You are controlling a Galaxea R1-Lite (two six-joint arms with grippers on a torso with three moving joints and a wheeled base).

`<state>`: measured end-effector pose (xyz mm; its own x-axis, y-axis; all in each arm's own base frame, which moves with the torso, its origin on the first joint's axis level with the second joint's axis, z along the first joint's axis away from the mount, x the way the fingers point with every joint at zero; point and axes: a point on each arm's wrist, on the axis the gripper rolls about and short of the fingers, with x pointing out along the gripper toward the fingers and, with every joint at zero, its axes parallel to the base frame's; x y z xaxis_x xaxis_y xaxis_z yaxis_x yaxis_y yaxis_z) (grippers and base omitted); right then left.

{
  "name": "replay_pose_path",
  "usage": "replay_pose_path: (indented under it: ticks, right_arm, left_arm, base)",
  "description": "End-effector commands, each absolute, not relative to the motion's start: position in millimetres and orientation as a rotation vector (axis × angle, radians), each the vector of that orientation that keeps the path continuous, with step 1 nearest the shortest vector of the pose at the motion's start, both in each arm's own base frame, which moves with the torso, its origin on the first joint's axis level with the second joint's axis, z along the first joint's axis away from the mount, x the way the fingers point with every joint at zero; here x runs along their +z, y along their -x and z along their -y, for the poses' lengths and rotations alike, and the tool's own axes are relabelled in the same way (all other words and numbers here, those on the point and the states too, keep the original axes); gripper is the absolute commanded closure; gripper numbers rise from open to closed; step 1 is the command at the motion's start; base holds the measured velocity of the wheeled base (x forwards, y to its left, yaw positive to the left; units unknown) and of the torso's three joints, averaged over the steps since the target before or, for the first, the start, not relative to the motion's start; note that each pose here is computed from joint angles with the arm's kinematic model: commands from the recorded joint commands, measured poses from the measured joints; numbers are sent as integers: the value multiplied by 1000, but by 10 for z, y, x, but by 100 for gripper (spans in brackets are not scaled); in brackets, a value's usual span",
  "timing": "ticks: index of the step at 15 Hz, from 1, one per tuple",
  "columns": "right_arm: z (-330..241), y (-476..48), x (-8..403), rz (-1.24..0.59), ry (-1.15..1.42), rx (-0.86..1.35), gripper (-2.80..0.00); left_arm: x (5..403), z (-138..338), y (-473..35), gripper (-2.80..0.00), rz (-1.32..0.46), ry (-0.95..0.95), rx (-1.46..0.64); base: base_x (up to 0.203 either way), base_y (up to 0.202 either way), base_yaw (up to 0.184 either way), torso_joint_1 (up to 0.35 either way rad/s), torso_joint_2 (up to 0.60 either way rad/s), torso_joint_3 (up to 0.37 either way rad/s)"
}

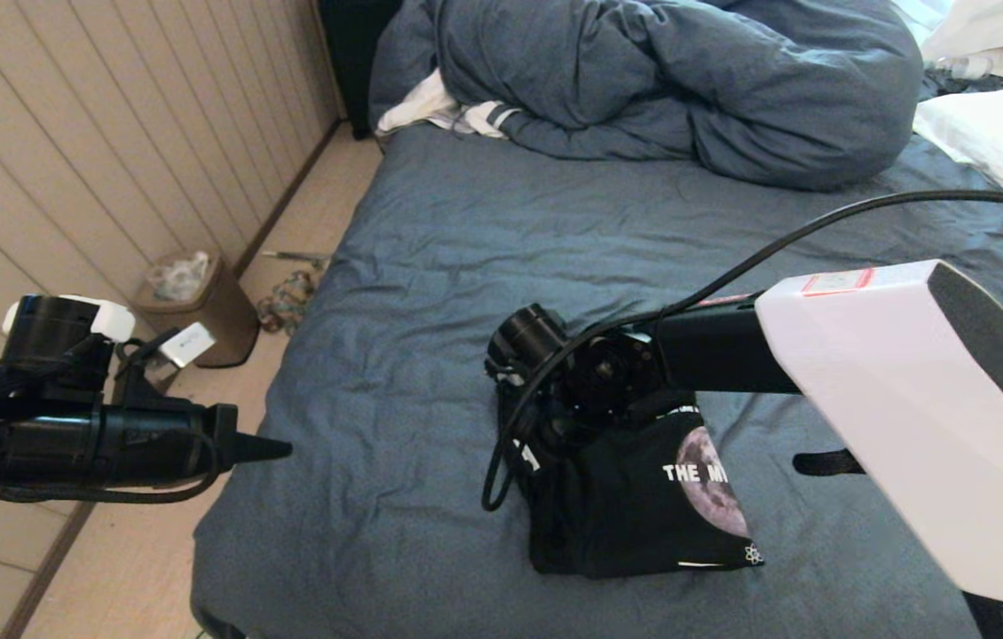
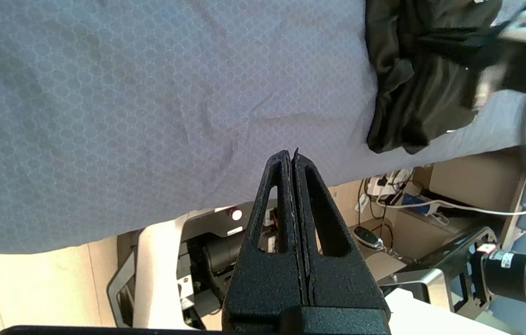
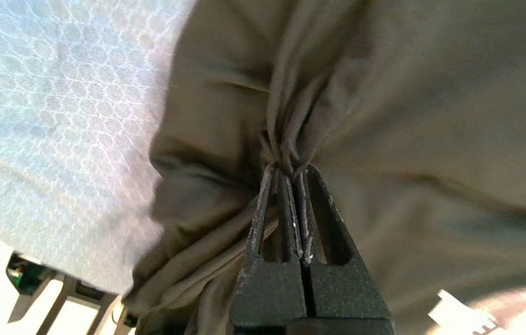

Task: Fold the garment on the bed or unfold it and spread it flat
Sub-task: Unford the black T-shirt

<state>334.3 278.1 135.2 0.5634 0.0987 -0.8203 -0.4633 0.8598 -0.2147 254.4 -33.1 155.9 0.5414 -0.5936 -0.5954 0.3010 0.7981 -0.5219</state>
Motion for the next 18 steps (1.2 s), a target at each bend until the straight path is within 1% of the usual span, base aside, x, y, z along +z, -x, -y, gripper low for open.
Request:
replay_pose_path:
  ticks: [1, 3, 5, 7, 12, 14, 15, 18]
  right_arm:
    - [-2664, -3285, 1609, -876, 409, 334, 0]
    - [-2408, -3236, 1916, -828, 366, 301, 0]
    - [-2020, -3206, 2184, -794, 321, 236, 0]
    - [-1550, -3260, 2308, -792, 291, 137, 0]
    - [-474, -3304, 2425, -818, 227, -103, 0]
    - [-103, -3309, 2400, -845, 187, -149, 0]
    - [6, -3304, 2368, -861, 166, -141, 0]
    - [-3, -3290, 2307, -881, 155, -106, 0]
  left_arm:
    - [1560, 332, -2544, 0, -843, 385, -549]
    - [1555, 332, -2548, 0, -845, 385, -549]
    - [1558, 331, -2541, 0, -844, 385, -549]
    - [1557, 330, -2521, 0, -844, 386, -551]
    - [1561, 332, -2504, 0, -843, 385, -552]
    - [1561, 336, -2499, 0, -844, 384, -554]
    - [1560, 336, -2500, 0, -845, 387, -553]
    - [1549, 347, -2507, 0, -851, 389, -554]
  base:
    - [0, 0, 0, 0, 0, 0]
    - [0, 0, 0, 0, 0, 0]
    - [0, 0, 0, 0, 0, 0]
    - [0, 0, 0, 0, 0, 0]
    - [0, 0, 0, 0, 0, 0]
    - [0, 0, 0, 0, 0, 0]
    - [0, 0, 0, 0, 0, 0]
    - [0, 0, 0, 0, 0, 0]
